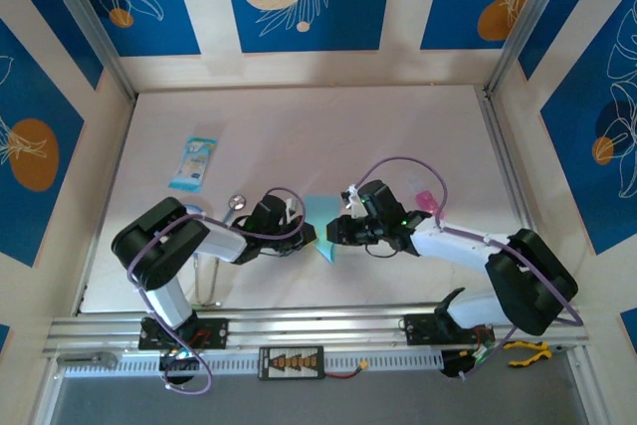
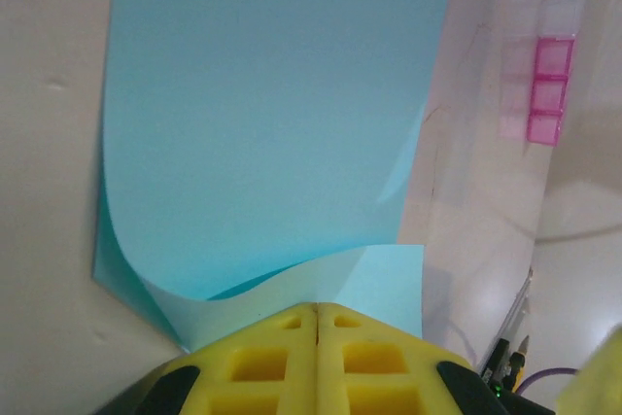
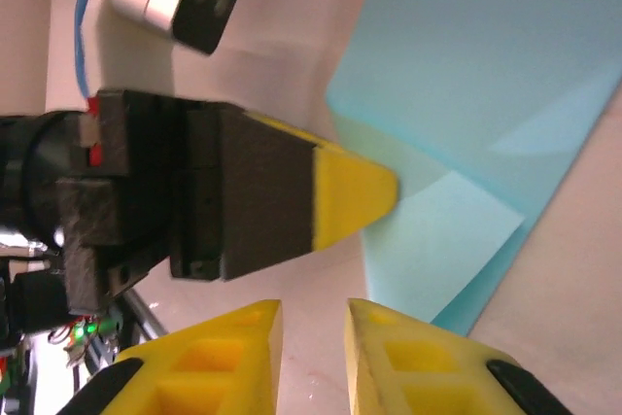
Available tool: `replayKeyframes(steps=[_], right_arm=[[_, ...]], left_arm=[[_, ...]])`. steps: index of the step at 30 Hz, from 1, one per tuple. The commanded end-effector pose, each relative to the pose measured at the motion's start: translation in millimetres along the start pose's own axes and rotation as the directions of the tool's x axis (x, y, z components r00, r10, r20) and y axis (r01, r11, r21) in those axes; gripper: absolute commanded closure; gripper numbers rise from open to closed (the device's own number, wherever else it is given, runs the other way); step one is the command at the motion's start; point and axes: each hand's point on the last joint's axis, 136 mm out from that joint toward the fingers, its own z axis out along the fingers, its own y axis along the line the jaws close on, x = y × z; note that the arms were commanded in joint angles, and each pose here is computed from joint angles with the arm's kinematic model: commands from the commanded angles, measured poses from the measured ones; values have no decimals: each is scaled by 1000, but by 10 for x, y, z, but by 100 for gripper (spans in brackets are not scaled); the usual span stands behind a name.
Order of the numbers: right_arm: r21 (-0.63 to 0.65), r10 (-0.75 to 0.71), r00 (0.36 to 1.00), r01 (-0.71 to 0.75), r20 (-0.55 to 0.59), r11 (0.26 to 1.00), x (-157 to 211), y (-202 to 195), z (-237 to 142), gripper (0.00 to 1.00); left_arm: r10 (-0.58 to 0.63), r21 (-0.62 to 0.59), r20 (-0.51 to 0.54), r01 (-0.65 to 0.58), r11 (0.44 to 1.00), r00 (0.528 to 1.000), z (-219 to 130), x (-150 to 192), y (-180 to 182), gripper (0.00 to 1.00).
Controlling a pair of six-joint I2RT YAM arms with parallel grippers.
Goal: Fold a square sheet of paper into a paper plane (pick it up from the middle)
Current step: Third fold the triangle at the center of the table.
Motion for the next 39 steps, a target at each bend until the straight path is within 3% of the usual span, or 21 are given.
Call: replayKeyframes(steps=[1, 9, 23, 35, 39], right_arm=[[0, 93, 992, -94, -88, 996, 259, -2, 48, 81], [109, 116, 981, -100, -155, 989, 356, -23, 282, 94], [208, 182, 966, -143, -183, 968, 378, -214, 507, 94], [283, 248, 951, -189, -186, 940, 638, -536, 380, 94], [246, 239, 953, -190, -186, 950, 696, -527, 332, 93]], left_arm=[[-27, -119, 11, 28, 993, 1000, -33, 75, 266, 98], [-25, -120, 32, 29, 992, 999, -26, 84, 212, 98], [-12, -120, 31, 16, 993, 999, -14, 87, 175, 98], [-1, -143, 34, 6, 990, 999, -34, 80, 203, 98], [1, -147, 33, 4, 989, 999, -36, 80, 210, 98]])
